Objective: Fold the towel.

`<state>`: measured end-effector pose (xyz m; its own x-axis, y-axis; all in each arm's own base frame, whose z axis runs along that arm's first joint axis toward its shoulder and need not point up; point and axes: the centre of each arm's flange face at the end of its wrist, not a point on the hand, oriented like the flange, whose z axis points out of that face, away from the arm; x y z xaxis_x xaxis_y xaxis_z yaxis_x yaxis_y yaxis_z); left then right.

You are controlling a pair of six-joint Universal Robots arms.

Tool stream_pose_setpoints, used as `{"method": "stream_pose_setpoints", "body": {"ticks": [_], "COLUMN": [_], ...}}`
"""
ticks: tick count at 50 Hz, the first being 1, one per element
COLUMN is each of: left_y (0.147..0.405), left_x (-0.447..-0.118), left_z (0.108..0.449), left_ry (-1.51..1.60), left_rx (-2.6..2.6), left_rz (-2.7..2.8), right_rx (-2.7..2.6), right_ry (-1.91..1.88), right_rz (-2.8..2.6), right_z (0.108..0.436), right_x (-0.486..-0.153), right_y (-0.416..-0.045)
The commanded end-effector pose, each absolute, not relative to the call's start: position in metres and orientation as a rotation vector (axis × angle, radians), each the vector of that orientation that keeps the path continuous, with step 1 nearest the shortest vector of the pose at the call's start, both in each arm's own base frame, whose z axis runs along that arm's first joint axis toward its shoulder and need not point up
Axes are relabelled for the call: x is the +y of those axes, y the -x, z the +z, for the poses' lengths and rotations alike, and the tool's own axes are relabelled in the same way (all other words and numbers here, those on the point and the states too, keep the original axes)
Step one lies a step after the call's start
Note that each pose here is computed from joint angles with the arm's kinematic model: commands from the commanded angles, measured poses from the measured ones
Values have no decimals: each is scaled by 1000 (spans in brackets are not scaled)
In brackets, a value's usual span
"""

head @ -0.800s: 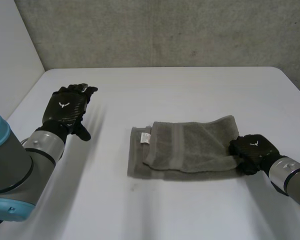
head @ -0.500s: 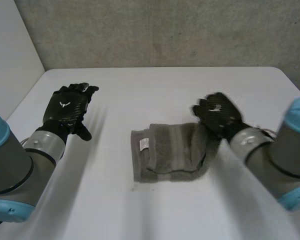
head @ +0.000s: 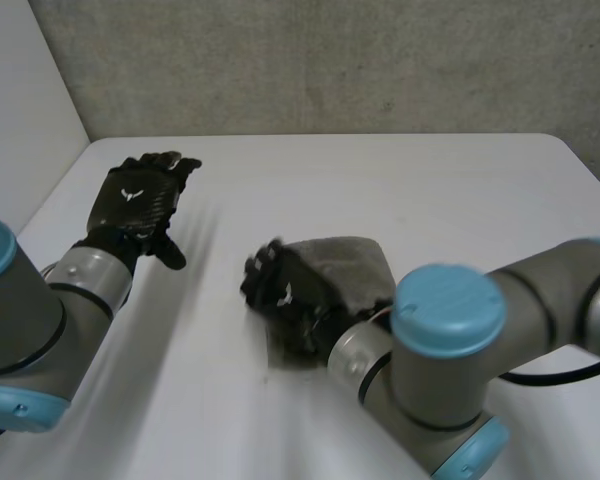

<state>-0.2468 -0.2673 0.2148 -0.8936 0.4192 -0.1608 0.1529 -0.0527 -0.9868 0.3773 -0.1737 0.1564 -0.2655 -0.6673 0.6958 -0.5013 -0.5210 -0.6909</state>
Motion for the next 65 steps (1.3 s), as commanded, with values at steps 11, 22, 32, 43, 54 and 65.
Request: {"method": "stream_pose_setpoints", "body": {"ticks": [11, 22, 32, 43, 54, 65], "left_y": [329, 389, 388, 353, 345, 349], "left_x": [-246, -234, -246, -250, -240, -247], "left_z": [270, 209, 161, 135, 135, 197], "left_ry": [607, 647, 623, 609, 620, 547], "left_rx": [-1896, -2092, -2250, -2437, -2458, -2295], "left_rz": [1816, 1580, 1569, 1505, 1475, 1634], "right_rx": [2026, 2095, 2135, 2143, 2129, 1978], "right_ry": [790, 676, 683, 768, 846, 866], "right_rz": [-1588, -1548, -1472, -1354, -1400, -1706], "right_z": [229, 222, 196, 150, 143, 230], "right_x": [-234, -260, -275, -287, -298, -301], "right_y": [-291, -264, -272, -305, -313, -303]}}
